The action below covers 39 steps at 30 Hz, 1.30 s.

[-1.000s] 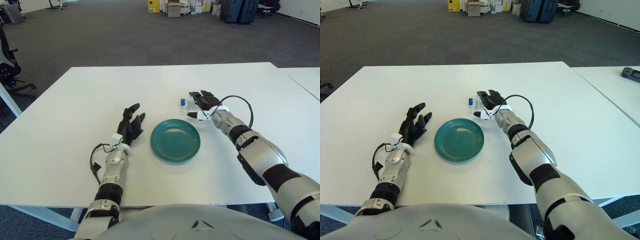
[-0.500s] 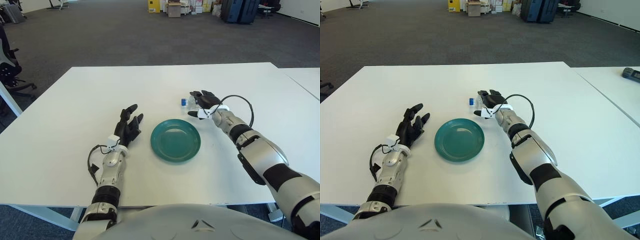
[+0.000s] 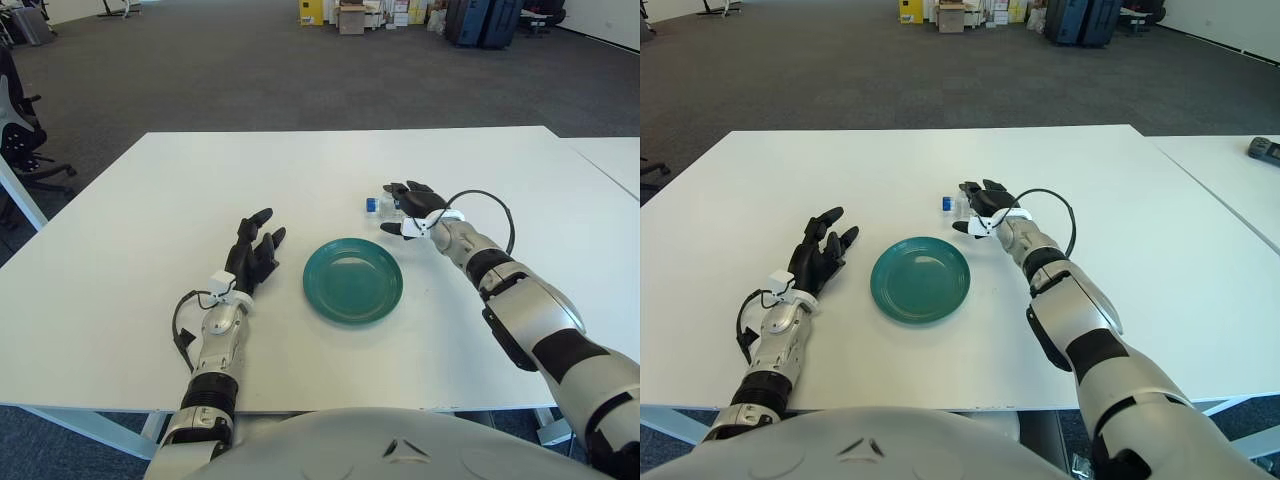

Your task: Put the bottle into the plate.

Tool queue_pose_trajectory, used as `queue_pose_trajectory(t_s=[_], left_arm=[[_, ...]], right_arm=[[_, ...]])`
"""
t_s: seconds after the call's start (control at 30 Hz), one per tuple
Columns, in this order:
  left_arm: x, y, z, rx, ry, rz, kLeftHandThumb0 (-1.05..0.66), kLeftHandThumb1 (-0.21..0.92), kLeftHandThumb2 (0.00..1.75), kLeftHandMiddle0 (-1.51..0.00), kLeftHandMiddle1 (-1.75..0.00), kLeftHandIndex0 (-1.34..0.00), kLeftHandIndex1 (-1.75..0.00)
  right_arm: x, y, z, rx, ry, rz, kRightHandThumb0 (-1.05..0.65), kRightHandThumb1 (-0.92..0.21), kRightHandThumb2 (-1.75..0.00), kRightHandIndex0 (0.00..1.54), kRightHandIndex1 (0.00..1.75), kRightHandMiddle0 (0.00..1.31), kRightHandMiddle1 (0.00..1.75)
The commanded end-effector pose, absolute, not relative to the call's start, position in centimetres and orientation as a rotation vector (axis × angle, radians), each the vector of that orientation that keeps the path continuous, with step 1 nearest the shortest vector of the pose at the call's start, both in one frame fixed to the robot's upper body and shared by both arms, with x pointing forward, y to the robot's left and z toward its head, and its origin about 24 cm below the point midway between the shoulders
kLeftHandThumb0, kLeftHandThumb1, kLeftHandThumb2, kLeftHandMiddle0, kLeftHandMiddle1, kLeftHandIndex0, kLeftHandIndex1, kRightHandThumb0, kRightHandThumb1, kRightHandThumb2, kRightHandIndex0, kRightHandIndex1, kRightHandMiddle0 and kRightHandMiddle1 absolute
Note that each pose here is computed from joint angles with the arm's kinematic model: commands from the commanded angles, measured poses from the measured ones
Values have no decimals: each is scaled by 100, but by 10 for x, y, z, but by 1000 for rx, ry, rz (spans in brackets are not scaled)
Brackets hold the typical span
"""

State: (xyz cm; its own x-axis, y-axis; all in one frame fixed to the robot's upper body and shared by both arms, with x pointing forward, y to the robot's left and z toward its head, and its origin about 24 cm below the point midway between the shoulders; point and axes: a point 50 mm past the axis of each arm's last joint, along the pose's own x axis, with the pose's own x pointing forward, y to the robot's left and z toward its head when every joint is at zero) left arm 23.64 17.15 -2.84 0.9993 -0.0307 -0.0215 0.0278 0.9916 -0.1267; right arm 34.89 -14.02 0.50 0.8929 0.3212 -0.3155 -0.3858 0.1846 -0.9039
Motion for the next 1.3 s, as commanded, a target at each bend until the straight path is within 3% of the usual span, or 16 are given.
queue_pose_trajectory(t_s=[0.0,0.6,1.27], left_arm=[[230,177,-38,-128,70,-26,-82,92,79,-62,-5,-4,-92],[234,179,-40,-128,92,-48,-79,92,83,-59,-3,-1,-92],[240,176,-41,-125,104,-67,-78,92,86,-61,-3,-2,-93]], right_arm=[[336,-166,-11,-1326,162,540,-94,-92,-81,18,1,0,33],[327,-214,32,-1415,-110,623,-96,-92,-90,24,2,0,25],[307,-218,82,-1427,-372,537,-97,-92,-86,20,0,0,19]])
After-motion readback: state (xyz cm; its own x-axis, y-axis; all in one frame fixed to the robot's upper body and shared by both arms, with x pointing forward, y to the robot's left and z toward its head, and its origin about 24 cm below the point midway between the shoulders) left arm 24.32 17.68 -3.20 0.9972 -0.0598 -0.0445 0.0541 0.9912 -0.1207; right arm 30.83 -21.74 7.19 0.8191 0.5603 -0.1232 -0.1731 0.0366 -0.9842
